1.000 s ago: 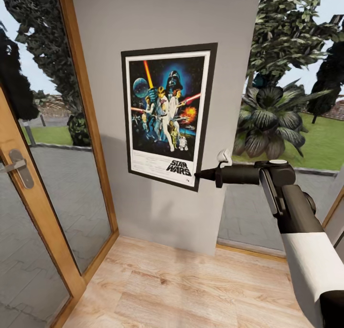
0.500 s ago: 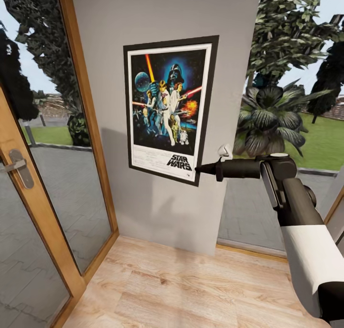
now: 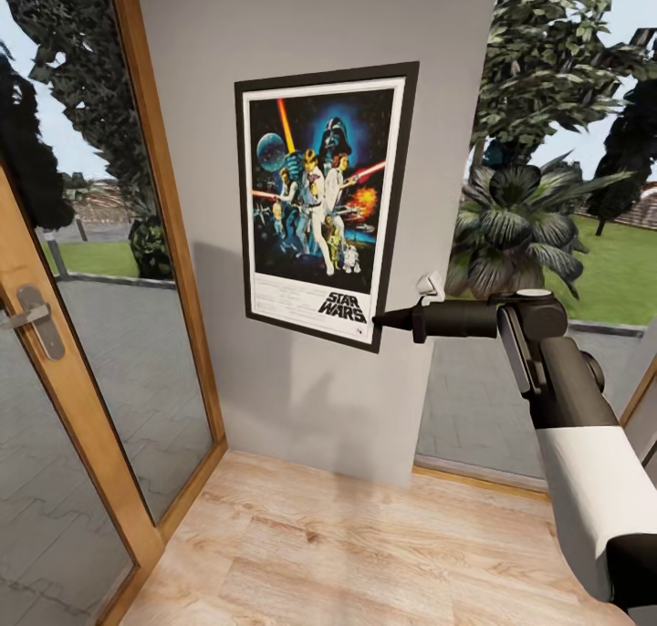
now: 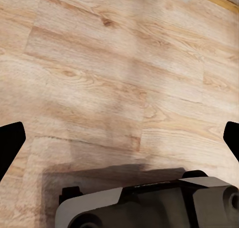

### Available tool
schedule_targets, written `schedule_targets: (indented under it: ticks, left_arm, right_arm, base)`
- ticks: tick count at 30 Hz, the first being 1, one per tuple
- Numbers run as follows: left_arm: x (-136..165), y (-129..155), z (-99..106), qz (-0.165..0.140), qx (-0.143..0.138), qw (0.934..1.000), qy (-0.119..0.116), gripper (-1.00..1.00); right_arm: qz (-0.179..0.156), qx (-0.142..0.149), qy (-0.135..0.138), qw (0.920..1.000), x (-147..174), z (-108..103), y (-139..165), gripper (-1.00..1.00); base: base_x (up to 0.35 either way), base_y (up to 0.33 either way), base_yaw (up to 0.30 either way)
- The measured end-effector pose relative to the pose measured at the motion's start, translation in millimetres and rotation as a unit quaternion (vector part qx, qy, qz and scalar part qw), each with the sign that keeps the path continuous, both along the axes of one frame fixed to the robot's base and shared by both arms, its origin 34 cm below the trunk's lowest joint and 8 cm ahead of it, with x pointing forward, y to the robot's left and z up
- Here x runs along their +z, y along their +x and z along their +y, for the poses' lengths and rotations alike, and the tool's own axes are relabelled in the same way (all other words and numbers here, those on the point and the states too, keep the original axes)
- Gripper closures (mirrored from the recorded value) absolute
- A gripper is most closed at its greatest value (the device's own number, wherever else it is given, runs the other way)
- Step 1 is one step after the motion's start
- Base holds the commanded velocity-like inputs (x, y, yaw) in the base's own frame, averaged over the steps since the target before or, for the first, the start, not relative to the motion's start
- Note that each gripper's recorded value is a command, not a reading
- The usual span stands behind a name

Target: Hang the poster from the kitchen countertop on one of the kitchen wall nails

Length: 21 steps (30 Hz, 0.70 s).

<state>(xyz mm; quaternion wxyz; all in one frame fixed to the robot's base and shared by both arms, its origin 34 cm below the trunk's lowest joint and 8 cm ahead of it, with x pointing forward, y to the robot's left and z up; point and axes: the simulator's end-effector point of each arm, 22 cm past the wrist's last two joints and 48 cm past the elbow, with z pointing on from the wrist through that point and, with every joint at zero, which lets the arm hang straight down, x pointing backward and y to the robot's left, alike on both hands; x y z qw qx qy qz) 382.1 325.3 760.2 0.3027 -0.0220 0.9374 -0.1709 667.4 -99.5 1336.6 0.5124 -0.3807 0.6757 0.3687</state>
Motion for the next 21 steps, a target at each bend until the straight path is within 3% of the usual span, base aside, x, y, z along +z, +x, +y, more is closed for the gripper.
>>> schedule_targets:
  ticks: [21]
  left_arm:
    - [-0.4,-0.5,0.1,0.001,-0.001,1.0,0.0,-1.0]
  right_arm:
    - [-0.007,0.0,-0.001,1.0,6.2,0.6,0.5,1.0]
  base:
    - [0.0,0.0,0.0]
